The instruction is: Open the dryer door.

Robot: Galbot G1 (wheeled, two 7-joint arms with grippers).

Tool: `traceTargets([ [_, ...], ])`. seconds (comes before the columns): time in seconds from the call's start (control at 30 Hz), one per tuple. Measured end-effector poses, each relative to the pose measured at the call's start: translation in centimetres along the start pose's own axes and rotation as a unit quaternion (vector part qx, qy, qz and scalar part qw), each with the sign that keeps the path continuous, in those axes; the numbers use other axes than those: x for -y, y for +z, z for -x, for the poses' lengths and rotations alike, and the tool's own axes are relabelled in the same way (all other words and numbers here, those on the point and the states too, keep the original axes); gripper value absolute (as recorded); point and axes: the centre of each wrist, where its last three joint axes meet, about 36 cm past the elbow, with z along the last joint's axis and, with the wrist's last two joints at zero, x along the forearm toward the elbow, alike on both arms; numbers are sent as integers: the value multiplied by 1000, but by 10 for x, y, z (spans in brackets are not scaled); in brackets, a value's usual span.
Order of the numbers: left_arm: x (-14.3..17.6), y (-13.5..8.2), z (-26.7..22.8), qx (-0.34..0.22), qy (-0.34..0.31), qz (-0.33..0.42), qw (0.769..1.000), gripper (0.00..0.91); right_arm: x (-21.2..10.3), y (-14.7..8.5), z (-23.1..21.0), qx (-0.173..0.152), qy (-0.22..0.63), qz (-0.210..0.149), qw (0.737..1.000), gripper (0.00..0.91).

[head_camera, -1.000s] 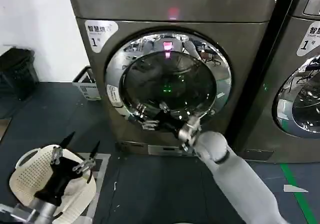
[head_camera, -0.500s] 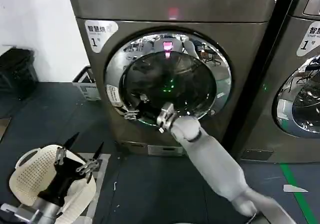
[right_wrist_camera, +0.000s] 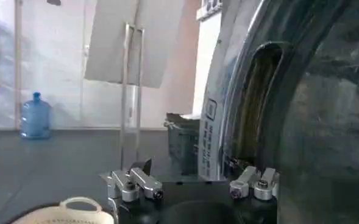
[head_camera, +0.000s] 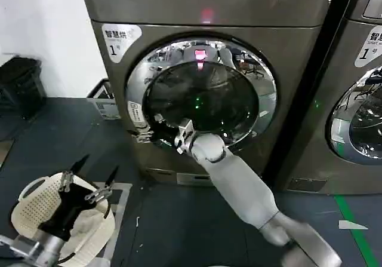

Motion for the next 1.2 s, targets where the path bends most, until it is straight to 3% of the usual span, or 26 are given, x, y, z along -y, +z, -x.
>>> traceTargets([
  [0.43,-74,-1,25,-37,-38,-25,998,907,-29,-8,-55,16,-109,-18,994,907],
  [0.73,-133,2,63,8,11,-29,999,907,-48,-5,-110,20,-171,-22,985,907],
  [0.83,-150,8,71,18,23,-14,999,907,-55,1,-133,11,-194,-41,980,907],
  [1.03,-162,12,86,24,47,-25,998,907,-67,18,-171,8,-239,-51,970,907],
  [1.2,-153,9,104,30,95,-22,995,907,-73,24,-206,22,-259,-43,965,907],
])
